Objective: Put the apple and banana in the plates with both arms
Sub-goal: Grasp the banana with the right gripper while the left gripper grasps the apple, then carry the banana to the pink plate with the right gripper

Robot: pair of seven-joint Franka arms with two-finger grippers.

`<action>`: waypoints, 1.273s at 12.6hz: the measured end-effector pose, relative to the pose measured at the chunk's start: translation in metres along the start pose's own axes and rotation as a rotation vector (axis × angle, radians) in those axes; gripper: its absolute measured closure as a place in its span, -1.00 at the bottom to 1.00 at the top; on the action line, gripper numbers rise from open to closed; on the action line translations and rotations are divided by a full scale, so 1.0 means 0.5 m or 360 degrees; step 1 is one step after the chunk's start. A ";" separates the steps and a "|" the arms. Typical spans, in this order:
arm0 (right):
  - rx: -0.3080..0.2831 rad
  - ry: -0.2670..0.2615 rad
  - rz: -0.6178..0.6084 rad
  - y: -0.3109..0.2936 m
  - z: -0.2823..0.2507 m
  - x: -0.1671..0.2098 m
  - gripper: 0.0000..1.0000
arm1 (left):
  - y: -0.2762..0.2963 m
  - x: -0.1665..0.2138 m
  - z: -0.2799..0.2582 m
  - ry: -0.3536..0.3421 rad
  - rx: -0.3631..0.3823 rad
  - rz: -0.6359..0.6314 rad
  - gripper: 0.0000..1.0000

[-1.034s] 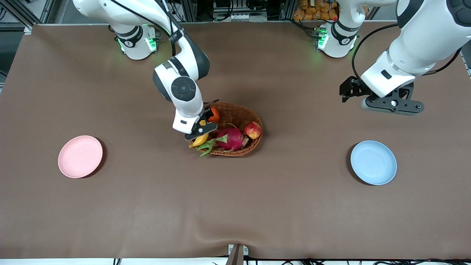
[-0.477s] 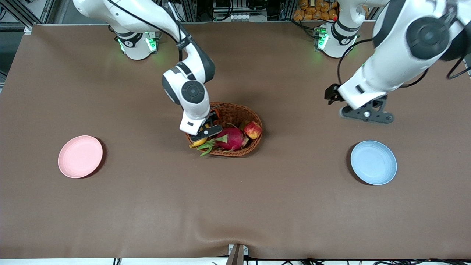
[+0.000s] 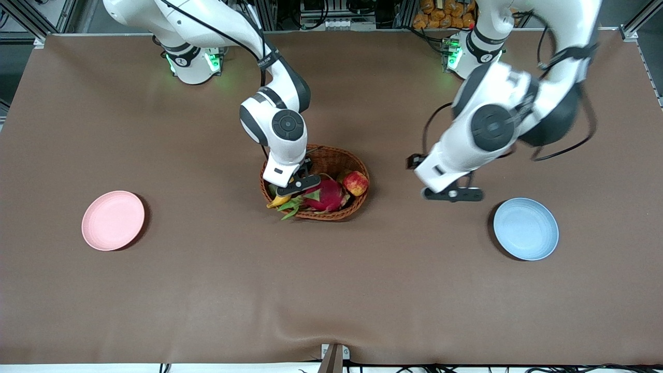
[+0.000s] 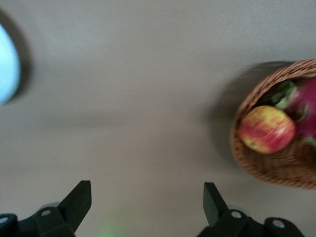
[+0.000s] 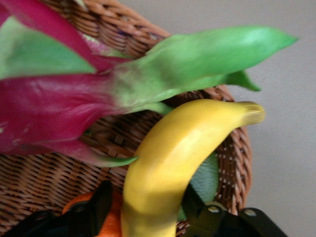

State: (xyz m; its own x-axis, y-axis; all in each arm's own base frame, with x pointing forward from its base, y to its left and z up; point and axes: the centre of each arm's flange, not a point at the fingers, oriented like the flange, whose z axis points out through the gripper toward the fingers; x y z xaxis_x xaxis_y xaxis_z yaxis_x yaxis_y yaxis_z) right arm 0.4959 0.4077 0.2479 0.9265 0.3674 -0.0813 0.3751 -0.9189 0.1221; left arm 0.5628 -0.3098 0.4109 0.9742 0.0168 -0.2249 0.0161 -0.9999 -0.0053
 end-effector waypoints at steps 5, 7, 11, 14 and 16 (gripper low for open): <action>-0.0039 -0.0064 0.0047 0.045 -0.067 0.002 0.16 | 0.169 -0.018 0.143 -0.0052 -0.0113 -0.0501 -1.00; -0.0038 -0.0071 0.0064 0.093 -0.128 -0.001 0.17 | 0.220 -0.032 0.184 -0.0041 -0.0126 -0.0668 -1.00; 0.0000 -0.0028 0.0122 0.276 -0.280 -0.015 0.17 | 0.212 -0.004 0.216 -0.0029 -0.0150 -0.0884 -1.00; 0.0028 0.0032 0.0281 0.420 -0.383 -0.049 0.17 | 0.206 0.019 0.235 -0.0056 -0.0217 -0.0990 -1.00; 0.0039 0.0029 0.0441 0.543 -0.389 -0.065 0.17 | 0.204 0.030 0.242 -0.0080 -0.0269 -0.1043 -1.00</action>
State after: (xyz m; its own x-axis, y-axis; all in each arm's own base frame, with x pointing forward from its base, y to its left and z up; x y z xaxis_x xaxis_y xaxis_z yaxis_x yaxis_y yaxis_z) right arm 0.5735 0.1743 0.4761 0.9941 0.1040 -0.0302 0.1068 -0.9878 0.1130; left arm 0.5516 -0.4111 0.2890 0.7397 0.6155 -0.2721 0.6386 -0.7695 -0.0047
